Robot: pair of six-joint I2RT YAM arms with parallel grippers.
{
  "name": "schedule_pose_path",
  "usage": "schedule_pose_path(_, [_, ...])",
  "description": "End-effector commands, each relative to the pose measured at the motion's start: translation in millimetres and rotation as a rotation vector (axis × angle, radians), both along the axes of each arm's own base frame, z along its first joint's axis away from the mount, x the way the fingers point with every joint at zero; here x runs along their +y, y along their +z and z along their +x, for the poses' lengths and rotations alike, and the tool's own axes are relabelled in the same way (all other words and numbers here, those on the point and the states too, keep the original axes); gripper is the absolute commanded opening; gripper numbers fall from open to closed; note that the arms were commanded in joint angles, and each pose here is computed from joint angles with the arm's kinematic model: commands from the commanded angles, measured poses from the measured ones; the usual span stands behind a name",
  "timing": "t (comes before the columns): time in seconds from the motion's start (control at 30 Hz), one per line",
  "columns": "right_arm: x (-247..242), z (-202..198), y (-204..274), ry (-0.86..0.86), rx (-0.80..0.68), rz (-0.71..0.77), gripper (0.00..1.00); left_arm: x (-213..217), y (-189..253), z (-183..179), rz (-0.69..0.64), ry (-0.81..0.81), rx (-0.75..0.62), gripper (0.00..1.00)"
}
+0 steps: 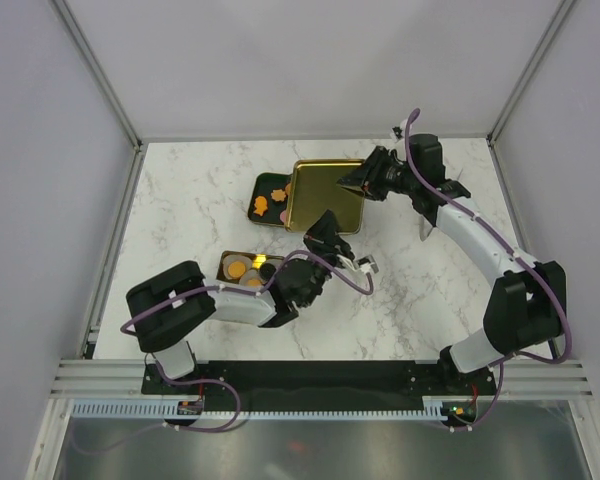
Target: Pack the cookies
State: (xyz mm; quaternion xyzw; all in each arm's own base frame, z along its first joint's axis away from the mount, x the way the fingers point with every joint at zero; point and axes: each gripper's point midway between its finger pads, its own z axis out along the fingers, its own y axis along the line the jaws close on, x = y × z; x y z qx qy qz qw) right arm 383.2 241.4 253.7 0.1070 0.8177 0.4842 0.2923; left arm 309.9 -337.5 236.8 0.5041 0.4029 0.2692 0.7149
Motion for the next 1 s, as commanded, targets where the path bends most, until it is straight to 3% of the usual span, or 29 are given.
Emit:
schedule_pose_path(0.0, [2.2, -14.4, 0.3, 0.036, -0.013, -0.016, 0.36, 10.8, 73.8, 2.8, -0.242, 0.034, -0.115, 0.02])
schedule_pose_path(0.03, [0.6, -12.7, 0.7, 0.028, -0.022, -0.028, 0.44, 9.2, 69.7, 4.6, -0.218, 0.040, -0.077, 0.02])
schedule_pose_path(0.07, [-1.7, -11.3, 1.6, 0.028, -0.052, -0.053, 0.60, 9.9, 74.6, 5.7, -0.277, 0.042, -0.041, 0.02])
schedule_pose_path(0.13, [-10.7, -4.9, 9.1, -0.007, -0.100, -0.103, 0.71, 8.1, 72.6, 5.6, -0.305, 0.032, 0.033, 0.02])
schedule_pose_path(0.17, [-15.4, -2.4, 11.8, -0.020, -0.120, -0.124, 0.81, 4.6, 65.9, 5.3, -0.328, 0.018, 0.147, 0.02])
schedule_pose_path(0.3, [-47.4, 12.2, 35.9, -0.120, -0.246, -0.213, 0.96, -1.9, 55.1, -10.4, -0.462, -0.059, 0.426, 0.02])
schedule_pose_path(0.43, [-69.5, 21.9, 64.6, -0.201, -0.355, -0.269, 0.98, -5.7, 44.6, -31.1, -0.560, -0.114, 0.681, 0.02])
schedule_pose_path(0.53, [-75.8, 23.0, 73.9, -0.224, -0.403, -0.298, 0.98, -0.7, 53.2, -44.6, -0.705, -0.190, 0.902, 0.02])
schedule_pose_path(0.57, [-76.1, 22.9, 74.0, -0.223, -0.415, -0.301, 0.98, 3.0, 56.0, -43.5, -0.811, -0.234, 1.028, 0.02])
schedule_pose_path(0.63, [-72.5, 18.2, 72.6, -0.199, -0.460, -0.285, 0.98, 29.0, 64.4, -34.7, -0.975, -0.235, 1.159, 0.02])
schedule_pose_path(0.8, [-59.8, 3.0, 76.4, -0.121, -0.615, -0.218, 0.98, 52.5, 75.6, -44.2, -1.107, -0.351, 1.463, 0.02])
schedule_pose_path(0.83, [-50.6, -6.8, 65.4, -0.051, -0.618, -0.189, 0.98, 66.7, 72.5, -31.8, -1.210, -0.307, 1.530, 0.02])
schedule_pose_path(0.97, [-32.0, -19.0, 59.3, 0.057, -0.665, -0.089, 0.98, 83.9, 76.6, -41.7, -1.333, -0.465, 1.779, 0.02])
